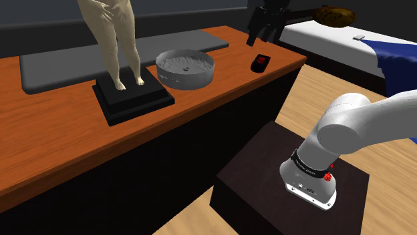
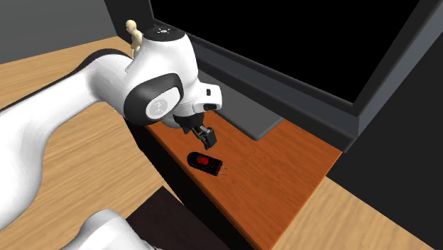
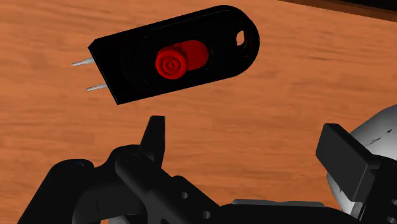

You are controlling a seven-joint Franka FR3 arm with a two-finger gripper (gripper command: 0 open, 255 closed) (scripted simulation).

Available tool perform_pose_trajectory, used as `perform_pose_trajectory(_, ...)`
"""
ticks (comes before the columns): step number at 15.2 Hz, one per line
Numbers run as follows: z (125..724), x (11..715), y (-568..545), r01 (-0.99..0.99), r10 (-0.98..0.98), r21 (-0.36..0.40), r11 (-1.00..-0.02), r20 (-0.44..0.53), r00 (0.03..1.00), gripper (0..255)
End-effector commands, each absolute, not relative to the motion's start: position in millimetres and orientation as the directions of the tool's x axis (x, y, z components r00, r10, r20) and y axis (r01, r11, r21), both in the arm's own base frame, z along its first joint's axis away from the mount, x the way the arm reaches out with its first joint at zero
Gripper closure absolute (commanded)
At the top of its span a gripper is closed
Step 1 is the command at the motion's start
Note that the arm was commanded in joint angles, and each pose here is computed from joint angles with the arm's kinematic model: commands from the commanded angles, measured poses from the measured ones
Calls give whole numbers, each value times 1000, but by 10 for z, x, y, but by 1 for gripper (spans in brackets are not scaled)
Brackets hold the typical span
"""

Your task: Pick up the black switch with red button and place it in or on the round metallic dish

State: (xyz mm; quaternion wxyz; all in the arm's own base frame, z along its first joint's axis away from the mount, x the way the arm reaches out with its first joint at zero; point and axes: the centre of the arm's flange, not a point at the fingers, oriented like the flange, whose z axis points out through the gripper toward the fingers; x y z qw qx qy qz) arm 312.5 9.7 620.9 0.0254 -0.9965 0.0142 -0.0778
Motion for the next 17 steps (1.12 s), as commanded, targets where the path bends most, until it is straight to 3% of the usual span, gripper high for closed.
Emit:
perform_pose_trajectory(1, 6209, 3125, 97, -24, -32, -53, -998, 154, 987, 0)
perform_pose_trajectory(2, 6167, 3203, -31, -220, -229, -83, -972, 114, 967, 0)
perform_pose_trajectory(4, 6062, 3274, -315, -580, -586, -118, -806, 18, 810, 0)
perform_pose_trajectory(7, 5876, 3165, -706, -929, -922, -96, -356, -126, 366, 0)
perform_pose_trajectory(17, 5482, 3183, -644, -929, -922, -96, -356, -126, 366, 0)
